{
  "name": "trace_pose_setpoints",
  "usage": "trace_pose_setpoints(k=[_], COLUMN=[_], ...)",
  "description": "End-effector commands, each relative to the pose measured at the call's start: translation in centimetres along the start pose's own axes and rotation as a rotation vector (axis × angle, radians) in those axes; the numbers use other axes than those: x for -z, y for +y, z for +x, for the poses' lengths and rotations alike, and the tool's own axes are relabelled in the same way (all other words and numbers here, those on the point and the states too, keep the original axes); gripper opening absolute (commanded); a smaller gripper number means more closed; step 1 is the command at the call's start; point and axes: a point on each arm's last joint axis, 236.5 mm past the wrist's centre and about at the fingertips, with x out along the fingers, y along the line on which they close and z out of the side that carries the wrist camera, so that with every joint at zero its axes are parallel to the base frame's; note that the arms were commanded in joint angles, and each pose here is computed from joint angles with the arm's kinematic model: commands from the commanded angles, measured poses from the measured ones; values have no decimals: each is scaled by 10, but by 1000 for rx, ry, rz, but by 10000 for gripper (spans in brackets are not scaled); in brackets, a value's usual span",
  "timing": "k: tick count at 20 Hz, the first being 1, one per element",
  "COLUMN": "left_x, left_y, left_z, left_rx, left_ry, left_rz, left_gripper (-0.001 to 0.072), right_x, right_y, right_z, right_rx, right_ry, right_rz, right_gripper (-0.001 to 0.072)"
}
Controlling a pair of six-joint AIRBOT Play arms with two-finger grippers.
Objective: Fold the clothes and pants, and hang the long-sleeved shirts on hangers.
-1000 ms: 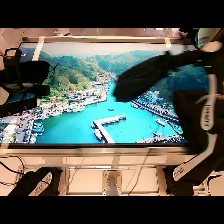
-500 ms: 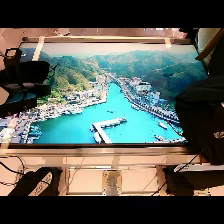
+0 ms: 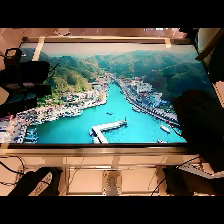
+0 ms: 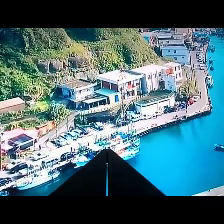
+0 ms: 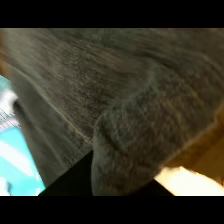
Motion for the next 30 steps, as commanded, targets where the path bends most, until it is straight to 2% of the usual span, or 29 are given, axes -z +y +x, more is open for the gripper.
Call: trace_pose_setpoints(k=[1, 2, 3, 6, 9, 12, 14, 15, 16, 17, 20, 23, 26, 30], left_x=[0, 0, 0, 1, 2, 7, 20, 31, 45, 62, 92, 95, 95, 95], left_y=[0, 0, 0, 0, 0, 0, -1, -3, -7, -12, -28, -29, -29, -29], left_z=[0, 0, 0, 2, 4, 4, 4, 2, 0, -4, -16, -18, -18, -18], left_rx=[1, 0, 0, 0, 1, 2, 6, 15, 31, 50, 113, 115, 115, 115], left_ry=[-1, -1, 1, 6, 12, 32, 86, 134, 196, 267, 408, 421, 421, 421], left_rz=[0, 1, 1, 0, -1, -1, -1, -4, -10, -16, -61, -61, -61, -61], left_gripper=[15, 15, 15, 15, 15, 15, 15, 15, 15, 15, 15, 15, 15, 15], right_x=[57, 54, 46, 11, -12, 8, 36, 55, 77, 98, 163, 184, 191, 205], right_y=[-26, -25, -20, 18, 98, 188, 239, 259, 278, 293, 319, 320, 317, 317], right_z=[30, 25, 15, -37, -98, -152, -173, -175, -173, -169, -144, -115, -99, -97], right_rx=[58, 63, 61, -24, -277, -545, -663, -692, -708, -722, -708, -569, -473, -475], right_ry=[195, 178, 134, -73, -285, -395, -421, -408, -380, -349, -190, -147, -136, -104], right_rz=[112, 157, 185, 102, -15, -217, -353, -433, -537, -643, -909, -1048, -1117, -1158], right_gripper=[390, 548, 561, 538, 539, 539, 531, 410, 162, 58, 47, 47, 47, 47])
